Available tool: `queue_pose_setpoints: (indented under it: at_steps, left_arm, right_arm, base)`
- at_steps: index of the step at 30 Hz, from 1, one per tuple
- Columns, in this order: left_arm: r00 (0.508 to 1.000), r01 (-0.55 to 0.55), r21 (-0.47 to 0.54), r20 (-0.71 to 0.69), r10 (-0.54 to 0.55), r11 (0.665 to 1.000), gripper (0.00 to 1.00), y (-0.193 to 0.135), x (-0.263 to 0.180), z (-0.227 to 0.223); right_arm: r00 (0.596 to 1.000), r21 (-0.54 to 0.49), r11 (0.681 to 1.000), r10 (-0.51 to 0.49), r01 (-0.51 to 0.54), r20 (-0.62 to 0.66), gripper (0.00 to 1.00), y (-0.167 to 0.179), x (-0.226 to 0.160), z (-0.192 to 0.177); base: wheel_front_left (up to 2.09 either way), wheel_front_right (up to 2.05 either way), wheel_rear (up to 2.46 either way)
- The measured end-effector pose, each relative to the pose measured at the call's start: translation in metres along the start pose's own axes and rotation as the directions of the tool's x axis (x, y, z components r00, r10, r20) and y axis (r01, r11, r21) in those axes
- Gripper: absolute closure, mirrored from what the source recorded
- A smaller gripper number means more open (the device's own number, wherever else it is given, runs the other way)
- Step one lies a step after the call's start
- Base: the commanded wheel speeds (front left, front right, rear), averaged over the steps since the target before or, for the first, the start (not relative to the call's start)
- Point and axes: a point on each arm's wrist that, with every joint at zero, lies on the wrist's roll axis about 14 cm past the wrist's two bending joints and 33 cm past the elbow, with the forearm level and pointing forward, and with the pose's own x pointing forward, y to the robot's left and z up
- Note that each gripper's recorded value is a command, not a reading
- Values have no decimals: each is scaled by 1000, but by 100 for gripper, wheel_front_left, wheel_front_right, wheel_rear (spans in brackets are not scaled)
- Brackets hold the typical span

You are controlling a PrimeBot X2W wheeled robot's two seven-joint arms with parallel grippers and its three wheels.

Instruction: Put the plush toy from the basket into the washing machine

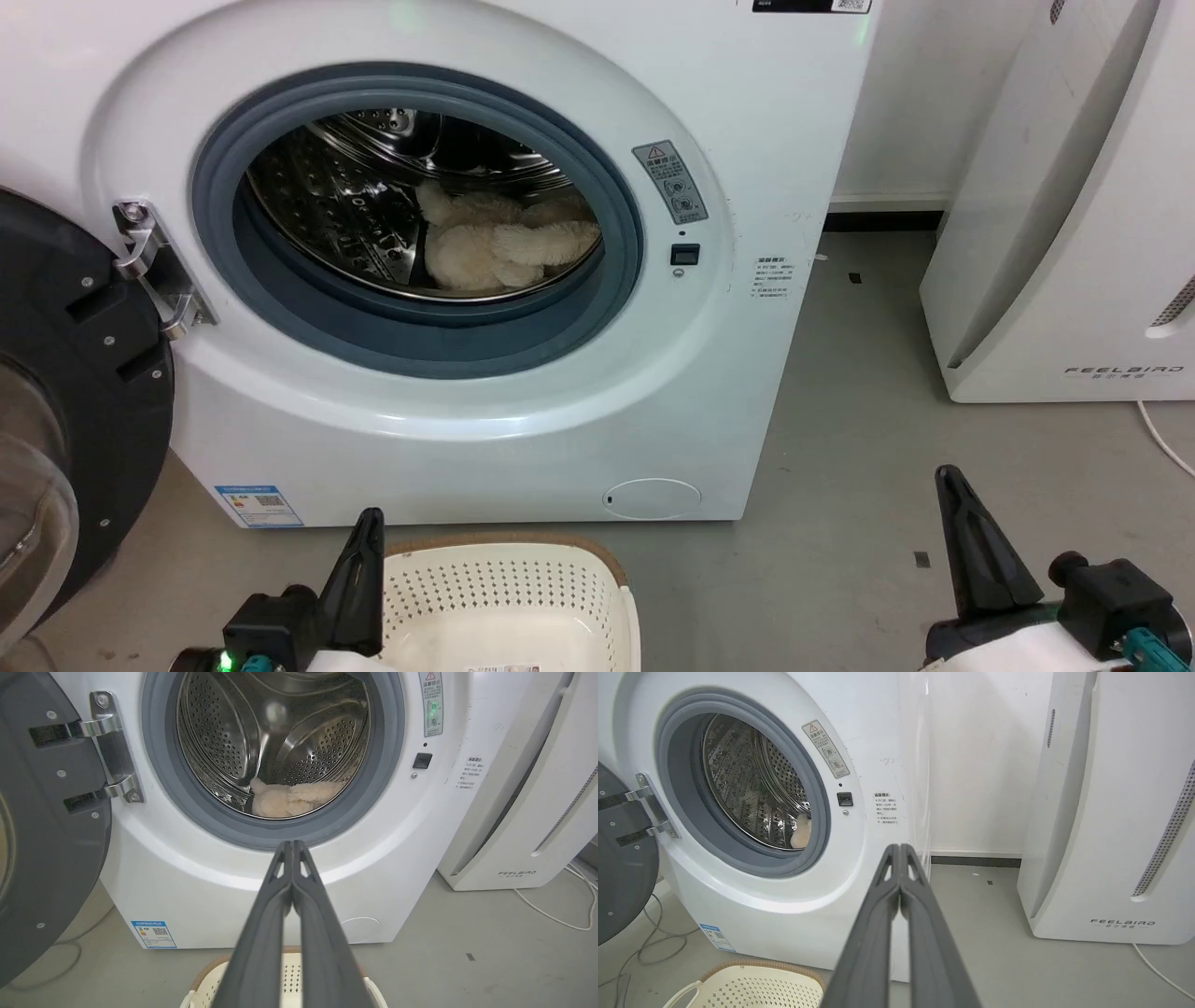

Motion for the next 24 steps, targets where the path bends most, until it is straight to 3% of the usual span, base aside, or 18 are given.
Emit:
queue_pose_setpoints:
  at_steps: [24]
  left_arm:
    - [1000,-11,30,-7,11,999,100,2,5,6]
  right_arm:
    - [999,-37,999,10,-11,-40,100,2,2,-3]
  base:
    - [0,0,0]
